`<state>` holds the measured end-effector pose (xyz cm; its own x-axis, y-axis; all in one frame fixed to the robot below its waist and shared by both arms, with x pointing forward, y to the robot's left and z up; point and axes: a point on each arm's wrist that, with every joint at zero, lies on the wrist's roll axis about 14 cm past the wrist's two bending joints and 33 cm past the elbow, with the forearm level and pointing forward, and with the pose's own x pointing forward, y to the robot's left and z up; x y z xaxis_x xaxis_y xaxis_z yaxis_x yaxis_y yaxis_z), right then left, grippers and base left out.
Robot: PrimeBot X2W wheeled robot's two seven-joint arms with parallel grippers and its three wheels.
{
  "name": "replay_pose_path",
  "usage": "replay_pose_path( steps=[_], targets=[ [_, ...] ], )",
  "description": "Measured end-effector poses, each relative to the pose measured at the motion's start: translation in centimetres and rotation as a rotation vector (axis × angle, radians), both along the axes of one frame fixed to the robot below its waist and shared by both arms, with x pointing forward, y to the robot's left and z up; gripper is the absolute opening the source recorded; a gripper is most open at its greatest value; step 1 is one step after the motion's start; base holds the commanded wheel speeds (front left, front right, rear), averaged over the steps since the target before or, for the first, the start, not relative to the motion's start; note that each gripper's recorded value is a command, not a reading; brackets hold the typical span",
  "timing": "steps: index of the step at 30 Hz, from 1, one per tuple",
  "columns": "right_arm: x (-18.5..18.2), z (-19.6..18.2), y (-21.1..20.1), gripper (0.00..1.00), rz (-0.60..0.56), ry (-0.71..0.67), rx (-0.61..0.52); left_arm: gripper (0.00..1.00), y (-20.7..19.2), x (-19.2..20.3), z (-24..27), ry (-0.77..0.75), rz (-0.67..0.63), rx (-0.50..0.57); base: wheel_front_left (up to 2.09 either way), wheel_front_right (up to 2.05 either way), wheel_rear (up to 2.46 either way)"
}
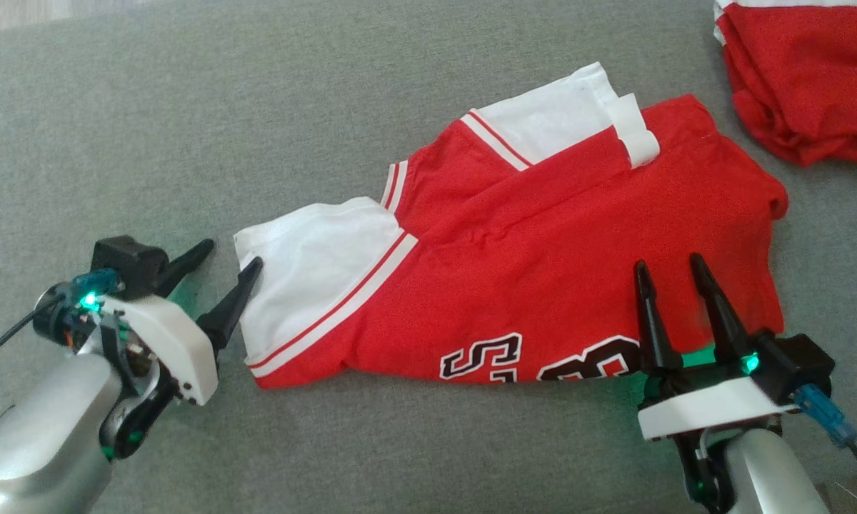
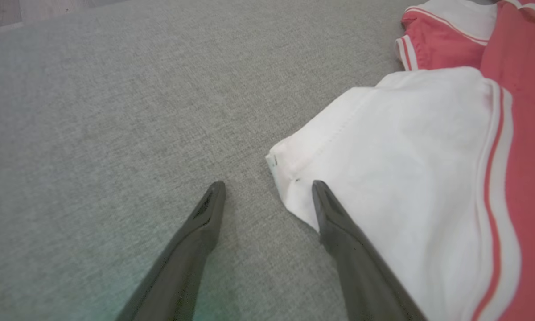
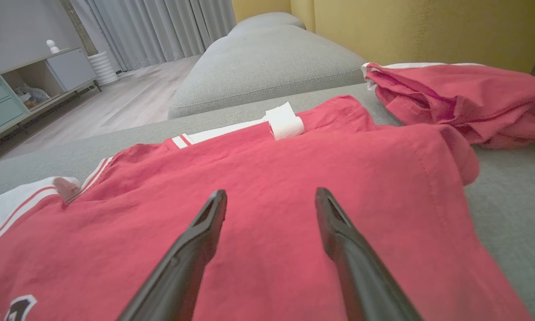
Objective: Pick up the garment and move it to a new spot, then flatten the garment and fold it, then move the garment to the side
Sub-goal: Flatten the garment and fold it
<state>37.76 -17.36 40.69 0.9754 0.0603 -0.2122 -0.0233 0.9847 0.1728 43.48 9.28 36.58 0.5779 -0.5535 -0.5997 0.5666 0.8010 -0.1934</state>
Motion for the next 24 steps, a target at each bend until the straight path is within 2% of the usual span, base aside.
replay_pose_path(
  steps=[13, 14, 16, 24],
  targets=[
    [0.5, 0.3, -0.1, 1.00, 0.001, -0.011, -0.006, 1.00, -0.8, 1.0, -0.4, -0.026, 0.000, -0.004, 0.00, 0.00, 0.00],
    [0.4, 0.3, -0.2, 1.00, -0.003, -0.010, -0.007, 0.74, -0.9, 1.1, -0.4, -0.028, -0.003, -0.004, 0.00, 0.00, 0.00],
    [0.3, 0.3, -0.4, 1.00, -0.010, -0.011, -0.009, 0.02, -1.2, 1.2, -0.4, -0.035, -0.013, -0.005, 0.00, 0.00, 0.00],
    [0.2, 0.6, -0.5, 1.00, -0.004, -0.019, -0.027, 0.00, -1.1, 1.7, 0.7, -0.133, -0.036, 0.006, 0.00, 0.00, 0.00]
  ],
)
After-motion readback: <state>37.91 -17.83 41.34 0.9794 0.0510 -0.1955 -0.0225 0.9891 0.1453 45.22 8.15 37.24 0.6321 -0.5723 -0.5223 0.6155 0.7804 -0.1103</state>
